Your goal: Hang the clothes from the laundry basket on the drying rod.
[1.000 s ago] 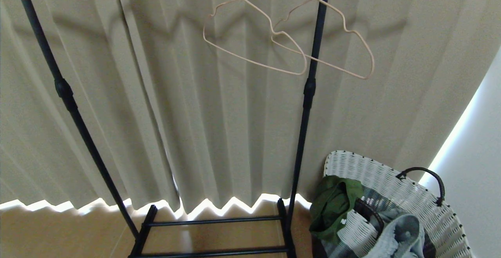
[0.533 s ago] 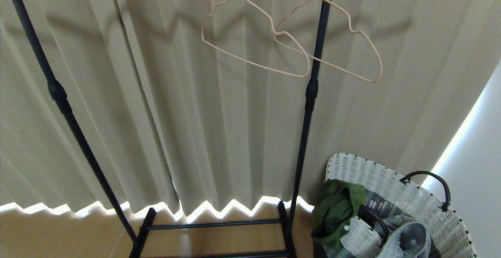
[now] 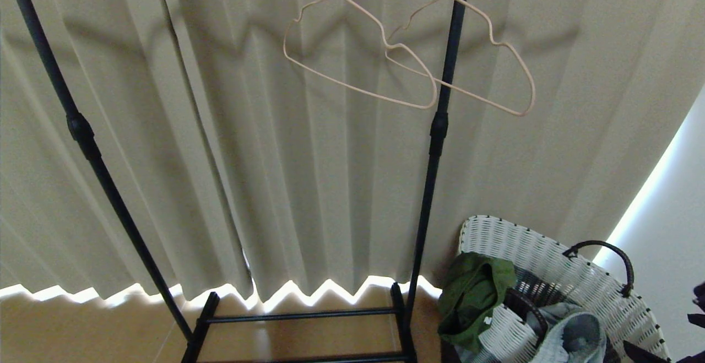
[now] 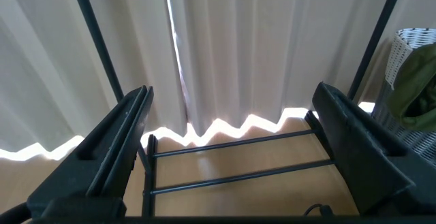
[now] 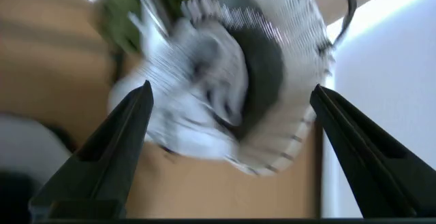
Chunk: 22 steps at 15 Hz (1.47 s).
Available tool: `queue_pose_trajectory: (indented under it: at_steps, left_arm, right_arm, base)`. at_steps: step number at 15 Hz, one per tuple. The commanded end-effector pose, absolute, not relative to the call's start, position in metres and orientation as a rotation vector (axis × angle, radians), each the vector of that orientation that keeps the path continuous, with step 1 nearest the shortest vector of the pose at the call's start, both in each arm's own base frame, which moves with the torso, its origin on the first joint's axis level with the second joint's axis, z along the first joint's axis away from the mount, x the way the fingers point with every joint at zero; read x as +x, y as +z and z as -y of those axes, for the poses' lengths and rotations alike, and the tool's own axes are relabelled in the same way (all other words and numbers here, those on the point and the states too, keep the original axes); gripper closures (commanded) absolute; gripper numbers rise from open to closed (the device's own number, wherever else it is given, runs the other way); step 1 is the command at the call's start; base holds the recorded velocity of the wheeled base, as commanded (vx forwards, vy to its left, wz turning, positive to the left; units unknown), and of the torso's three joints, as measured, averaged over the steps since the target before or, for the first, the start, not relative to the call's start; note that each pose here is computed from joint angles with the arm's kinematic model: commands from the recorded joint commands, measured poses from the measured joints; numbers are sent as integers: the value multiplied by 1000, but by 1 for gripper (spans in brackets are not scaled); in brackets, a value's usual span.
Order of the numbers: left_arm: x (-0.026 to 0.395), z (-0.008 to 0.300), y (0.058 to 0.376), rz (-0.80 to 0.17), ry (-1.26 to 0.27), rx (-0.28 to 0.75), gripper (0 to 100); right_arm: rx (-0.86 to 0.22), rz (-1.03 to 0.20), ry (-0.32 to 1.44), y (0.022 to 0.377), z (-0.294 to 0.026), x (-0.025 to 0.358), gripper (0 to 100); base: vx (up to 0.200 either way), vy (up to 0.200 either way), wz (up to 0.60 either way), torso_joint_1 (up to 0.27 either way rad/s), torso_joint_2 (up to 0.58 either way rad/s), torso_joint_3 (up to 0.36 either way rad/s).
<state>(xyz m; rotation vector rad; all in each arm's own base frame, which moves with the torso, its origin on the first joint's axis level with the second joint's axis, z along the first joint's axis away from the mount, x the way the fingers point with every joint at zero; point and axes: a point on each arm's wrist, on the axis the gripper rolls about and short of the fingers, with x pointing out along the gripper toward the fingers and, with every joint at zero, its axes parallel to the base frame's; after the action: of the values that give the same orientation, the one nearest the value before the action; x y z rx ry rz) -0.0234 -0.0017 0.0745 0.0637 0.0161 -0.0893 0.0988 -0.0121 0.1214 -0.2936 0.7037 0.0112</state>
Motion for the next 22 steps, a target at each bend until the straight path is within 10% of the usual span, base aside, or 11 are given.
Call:
queue_pose_trajectory:
  at_steps: [1, 14, 15, 22]
  left_arm:
    - [-23, 2, 74, -17, -90, 64, 0]
    - [-23, 2, 74, -17, -90, 65, 0]
    - [-23, 2, 74, -17, -90, 65, 0]
    - [-23, 2, 75, -16, -90, 62, 0]
  right_arm:
    - [-338, -940, 23, 95, 30, 143, 0]
    - [-329, -999, 36, 56, 44, 208, 0]
    - [-328, -1000, 37, 56, 44, 208, 100]
    - [-334, -854, 21, 87, 39, 185, 100]
  base:
    - [0, 0, 0, 0, 0, 0]
    - [0, 0, 0, 0, 0, 0]
    - [0, 0, 0, 0, 0, 0]
    - [0, 0, 0, 0, 0, 0]
